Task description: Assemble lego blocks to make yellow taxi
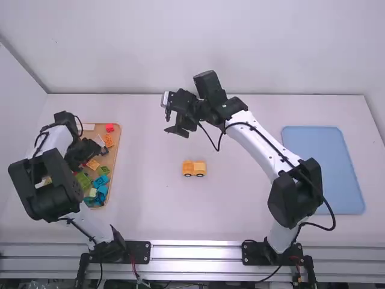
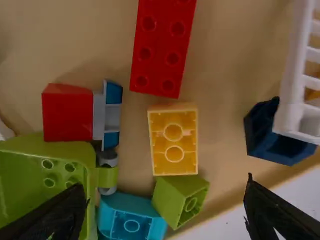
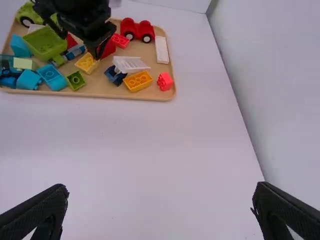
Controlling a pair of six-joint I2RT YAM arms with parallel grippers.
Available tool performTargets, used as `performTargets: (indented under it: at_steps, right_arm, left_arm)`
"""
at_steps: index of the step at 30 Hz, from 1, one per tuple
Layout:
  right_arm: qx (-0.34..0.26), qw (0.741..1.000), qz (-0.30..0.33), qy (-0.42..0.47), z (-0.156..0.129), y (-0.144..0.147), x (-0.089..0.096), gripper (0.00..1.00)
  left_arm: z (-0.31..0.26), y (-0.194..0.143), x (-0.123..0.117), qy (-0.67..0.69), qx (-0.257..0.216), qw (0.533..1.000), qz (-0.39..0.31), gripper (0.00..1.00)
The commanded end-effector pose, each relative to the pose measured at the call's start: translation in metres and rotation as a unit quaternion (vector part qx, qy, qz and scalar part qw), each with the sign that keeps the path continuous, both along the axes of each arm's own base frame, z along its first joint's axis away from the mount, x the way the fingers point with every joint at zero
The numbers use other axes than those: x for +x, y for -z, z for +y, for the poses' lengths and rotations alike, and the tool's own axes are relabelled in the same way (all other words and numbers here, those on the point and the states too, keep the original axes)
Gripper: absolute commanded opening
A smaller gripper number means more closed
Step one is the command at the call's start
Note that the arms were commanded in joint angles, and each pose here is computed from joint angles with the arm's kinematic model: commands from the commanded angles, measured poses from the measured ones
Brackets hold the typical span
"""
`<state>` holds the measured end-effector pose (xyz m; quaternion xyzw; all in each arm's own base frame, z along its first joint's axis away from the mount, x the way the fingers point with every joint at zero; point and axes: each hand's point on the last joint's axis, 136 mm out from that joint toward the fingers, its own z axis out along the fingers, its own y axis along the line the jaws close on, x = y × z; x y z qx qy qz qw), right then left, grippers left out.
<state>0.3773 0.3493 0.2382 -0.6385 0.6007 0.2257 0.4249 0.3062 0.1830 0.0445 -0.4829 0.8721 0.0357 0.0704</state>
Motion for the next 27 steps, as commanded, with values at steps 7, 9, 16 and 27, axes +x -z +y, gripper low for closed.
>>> performTargets:
  at_steps: [7,9,16,27]
  right_arm:
    - [-0.005,1.0,0.01,0.003,-0.004,0.005,-0.003,0.99]
    - [-0.005,1.0,0.011,0.003,-0.004,0.005,-0.003,0.99]
    - [-0.005,1.0,0.014,0.005,-0.005,0.006,-0.003,0.99]
    - [-0.005,1.0,0.011,0.004,-0.004,0.006,-0.003,0.99]
  left_arm:
    - [0.006,0.019,-0.005,-0.021,-0.003,1.0,-0.004,0.79]
    - [0.006,0.023,-0.002,-0.011,-0.005,1.0,-0.007,0.79]
    - [0.003,0.043,0.003,-0.008,-0.024,1.0,-0.004,0.76]
    - [0.01,0.042,0.01,0.005,-0.014,1.0,-0.001,0.75]
